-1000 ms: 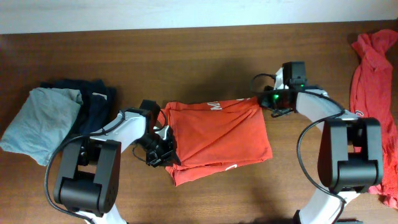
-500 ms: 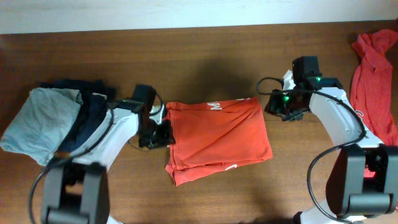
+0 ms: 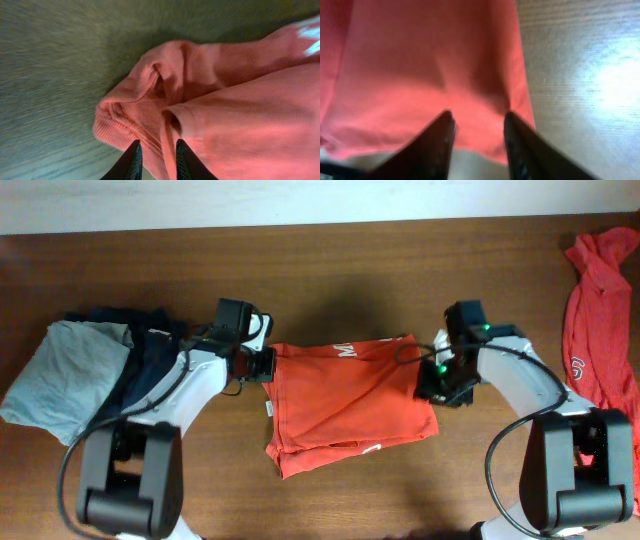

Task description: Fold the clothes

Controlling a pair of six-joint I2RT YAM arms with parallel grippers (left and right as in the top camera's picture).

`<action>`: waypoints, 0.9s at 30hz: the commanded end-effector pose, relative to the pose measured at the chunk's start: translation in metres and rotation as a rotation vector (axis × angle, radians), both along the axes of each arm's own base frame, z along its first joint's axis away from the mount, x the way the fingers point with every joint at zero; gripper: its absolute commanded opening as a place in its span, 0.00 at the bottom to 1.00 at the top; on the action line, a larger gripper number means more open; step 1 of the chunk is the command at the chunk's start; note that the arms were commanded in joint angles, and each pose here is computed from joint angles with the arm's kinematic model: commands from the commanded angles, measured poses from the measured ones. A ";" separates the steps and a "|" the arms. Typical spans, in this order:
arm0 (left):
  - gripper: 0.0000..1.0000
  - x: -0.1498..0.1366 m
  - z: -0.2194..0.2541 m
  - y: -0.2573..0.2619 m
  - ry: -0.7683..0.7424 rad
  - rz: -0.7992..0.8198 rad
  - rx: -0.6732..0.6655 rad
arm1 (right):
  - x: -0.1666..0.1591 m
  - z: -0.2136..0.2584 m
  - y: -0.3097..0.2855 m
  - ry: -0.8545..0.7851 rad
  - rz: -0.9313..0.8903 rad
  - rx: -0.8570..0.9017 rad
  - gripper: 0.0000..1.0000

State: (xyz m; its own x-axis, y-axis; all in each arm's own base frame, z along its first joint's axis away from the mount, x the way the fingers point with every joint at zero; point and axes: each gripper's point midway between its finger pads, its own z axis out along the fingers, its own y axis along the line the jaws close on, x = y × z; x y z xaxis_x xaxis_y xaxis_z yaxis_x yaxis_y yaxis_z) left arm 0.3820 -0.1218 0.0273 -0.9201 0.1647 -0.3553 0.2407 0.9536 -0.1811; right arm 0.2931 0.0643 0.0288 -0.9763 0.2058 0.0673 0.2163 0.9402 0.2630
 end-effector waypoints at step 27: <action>0.18 0.020 0.022 0.029 0.103 0.002 0.082 | -0.041 -0.026 -0.048 0.115 -0.148 -0.294 0.04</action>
State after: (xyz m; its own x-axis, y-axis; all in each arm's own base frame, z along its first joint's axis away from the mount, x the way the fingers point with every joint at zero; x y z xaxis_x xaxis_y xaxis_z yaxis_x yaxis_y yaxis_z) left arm 0.3801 -0.0788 0.0138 -0.9698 0.1794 -0.1655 0.1965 0.9760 -0.0935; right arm 0.2527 0.0202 0.0008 -0.9275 0.3584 0.1065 0.3581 0.9334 -0.0223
